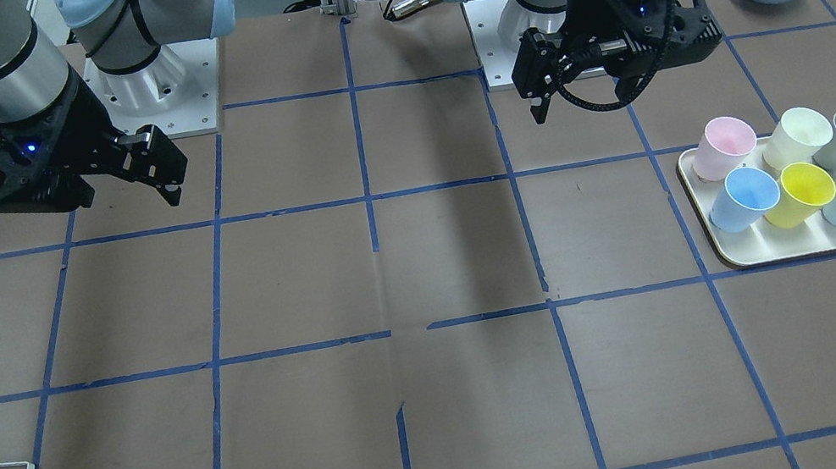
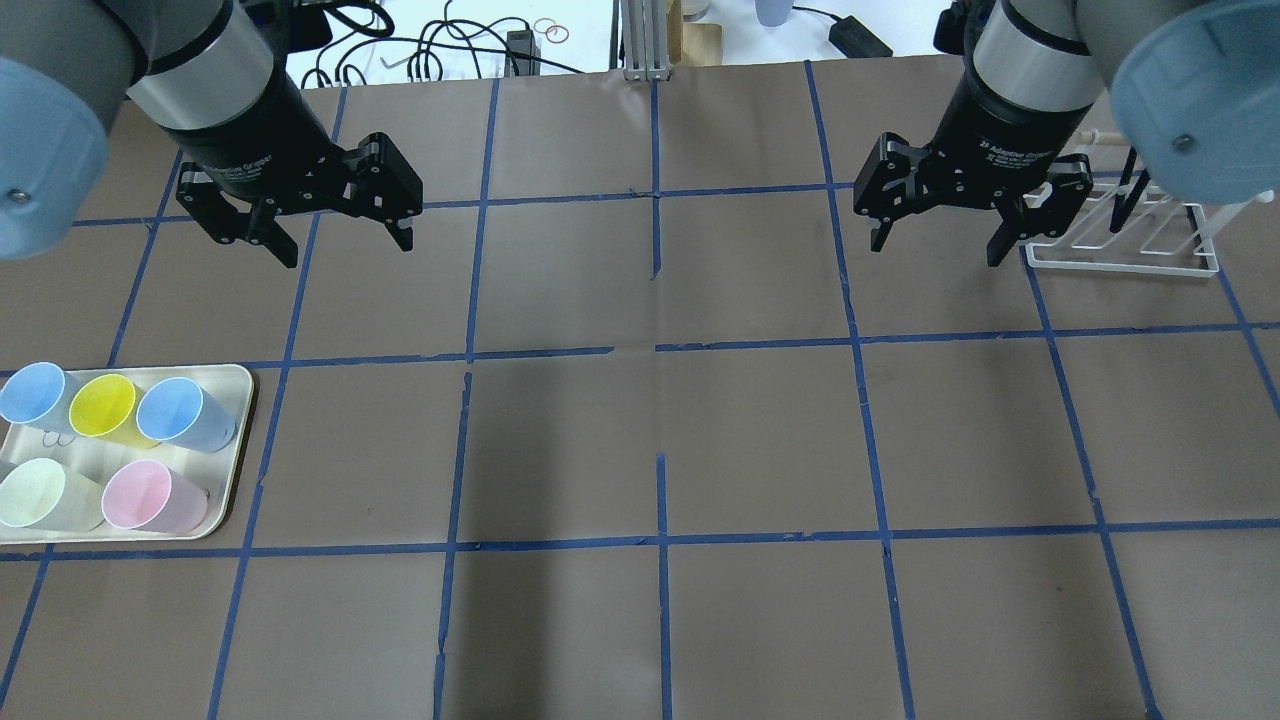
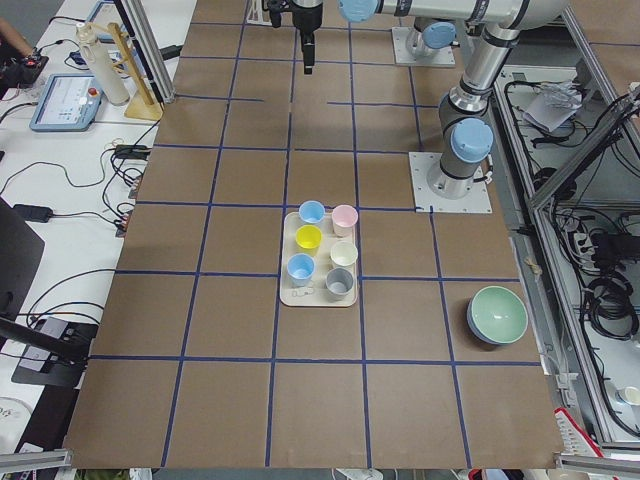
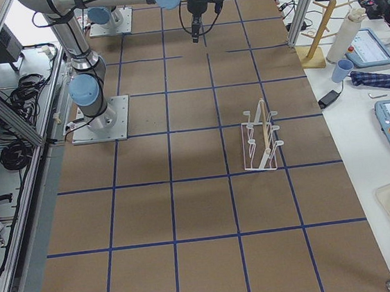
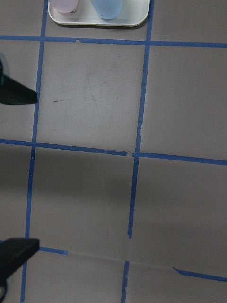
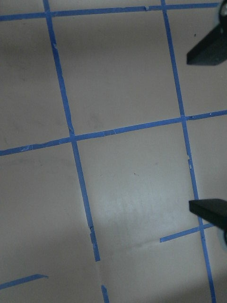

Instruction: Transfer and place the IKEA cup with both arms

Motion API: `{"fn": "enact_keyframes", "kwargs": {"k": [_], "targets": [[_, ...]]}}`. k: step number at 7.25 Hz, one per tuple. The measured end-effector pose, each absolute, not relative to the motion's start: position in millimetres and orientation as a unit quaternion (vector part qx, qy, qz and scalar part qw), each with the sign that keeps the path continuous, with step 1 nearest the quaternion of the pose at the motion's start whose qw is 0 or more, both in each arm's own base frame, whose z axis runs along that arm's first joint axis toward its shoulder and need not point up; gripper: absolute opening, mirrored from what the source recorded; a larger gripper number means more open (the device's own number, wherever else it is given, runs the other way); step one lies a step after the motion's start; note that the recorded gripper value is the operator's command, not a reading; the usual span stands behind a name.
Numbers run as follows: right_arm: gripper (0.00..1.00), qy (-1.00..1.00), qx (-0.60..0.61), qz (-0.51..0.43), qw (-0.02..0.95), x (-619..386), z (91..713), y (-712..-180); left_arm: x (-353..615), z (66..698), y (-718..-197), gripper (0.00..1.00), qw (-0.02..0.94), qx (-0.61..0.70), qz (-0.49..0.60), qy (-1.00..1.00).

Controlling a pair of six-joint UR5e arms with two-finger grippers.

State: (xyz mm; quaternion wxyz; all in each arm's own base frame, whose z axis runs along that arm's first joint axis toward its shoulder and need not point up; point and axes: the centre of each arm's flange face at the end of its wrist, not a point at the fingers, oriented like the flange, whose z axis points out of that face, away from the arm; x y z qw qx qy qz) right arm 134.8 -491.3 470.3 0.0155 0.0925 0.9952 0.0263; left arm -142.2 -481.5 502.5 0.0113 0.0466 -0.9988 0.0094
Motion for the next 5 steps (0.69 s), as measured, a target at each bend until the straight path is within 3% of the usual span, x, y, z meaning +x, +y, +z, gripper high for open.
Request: {"fn": "enact_keyframes", "kwargs": {"k": [5], "targets": [[1.0, 0.995, 0.093, 0.024, 0.018, 135.2, 473.6, -489.2, -144.6, 499.8, -480.2, 1.0, 0.023, -0.003, 0.003, -1.0]]}}
